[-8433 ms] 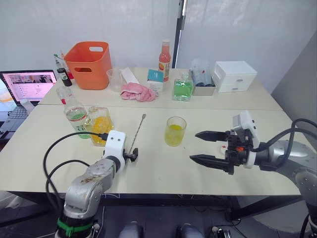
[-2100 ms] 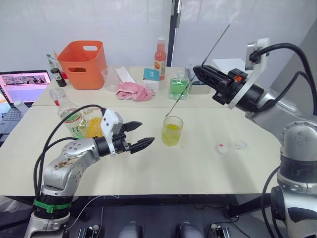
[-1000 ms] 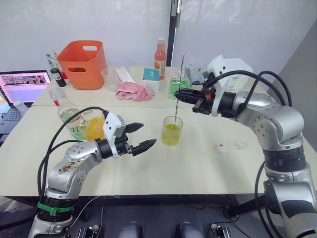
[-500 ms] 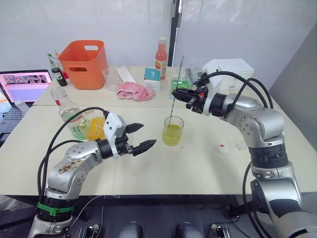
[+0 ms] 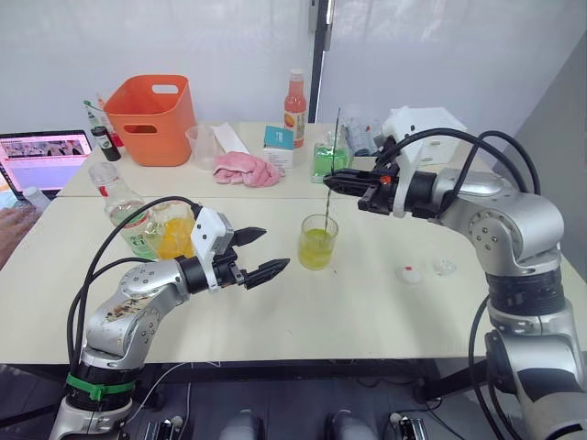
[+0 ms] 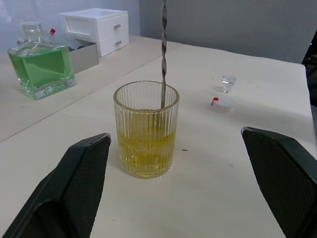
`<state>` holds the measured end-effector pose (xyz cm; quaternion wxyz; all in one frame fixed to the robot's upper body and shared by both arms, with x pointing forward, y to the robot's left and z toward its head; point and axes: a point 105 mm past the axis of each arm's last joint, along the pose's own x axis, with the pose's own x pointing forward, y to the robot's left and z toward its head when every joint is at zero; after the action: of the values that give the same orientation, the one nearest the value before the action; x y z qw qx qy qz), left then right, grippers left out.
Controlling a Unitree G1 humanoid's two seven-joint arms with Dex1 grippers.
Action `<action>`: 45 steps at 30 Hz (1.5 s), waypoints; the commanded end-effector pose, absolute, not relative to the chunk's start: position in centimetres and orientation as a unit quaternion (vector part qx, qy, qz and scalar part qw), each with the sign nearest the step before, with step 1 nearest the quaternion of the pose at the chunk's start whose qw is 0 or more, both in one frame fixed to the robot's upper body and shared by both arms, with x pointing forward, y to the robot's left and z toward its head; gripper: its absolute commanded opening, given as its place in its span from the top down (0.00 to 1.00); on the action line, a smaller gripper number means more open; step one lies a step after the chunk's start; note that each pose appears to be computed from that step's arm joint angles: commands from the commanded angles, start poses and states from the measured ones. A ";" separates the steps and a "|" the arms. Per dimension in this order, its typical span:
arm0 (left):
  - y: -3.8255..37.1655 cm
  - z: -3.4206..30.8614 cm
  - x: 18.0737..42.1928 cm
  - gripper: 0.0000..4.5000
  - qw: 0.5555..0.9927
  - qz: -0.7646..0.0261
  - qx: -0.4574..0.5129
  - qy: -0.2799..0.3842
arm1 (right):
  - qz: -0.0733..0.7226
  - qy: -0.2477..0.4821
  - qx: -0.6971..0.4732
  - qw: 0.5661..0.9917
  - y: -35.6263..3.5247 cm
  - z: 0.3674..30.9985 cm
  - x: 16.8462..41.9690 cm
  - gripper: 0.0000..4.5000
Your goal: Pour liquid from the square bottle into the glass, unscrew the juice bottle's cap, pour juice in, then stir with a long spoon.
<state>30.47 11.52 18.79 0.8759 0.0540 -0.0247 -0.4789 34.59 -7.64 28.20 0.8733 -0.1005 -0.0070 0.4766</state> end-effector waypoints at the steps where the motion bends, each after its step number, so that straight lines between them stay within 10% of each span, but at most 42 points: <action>1: 11.3 19.8 30.1 0.01 0.872 -0.483 0.062 -0.043 | 0.469 -0.050 -0.089 0.877 -7.4 30.1 34.7 1.00; 11: 11.3 19.9 29.9 0.01 0.872 -0.484 0.063 -0.044 | 0.405 -0.084 -0.090 0.906 -9.8 30.7 37.5 1.00; 45: 11.4 19.5 29.9 0.01 0.874 -0.480 0.061 -0.041 | 0.477 -0.054 -0.091 0.873 -7.5 30.0 34.2 1.00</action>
<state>30.23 11.56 18.59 0.8766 0.0542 -0.0226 -0.4777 34.78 -7.87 28.76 0.8768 -0.0866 -0.0295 0.4722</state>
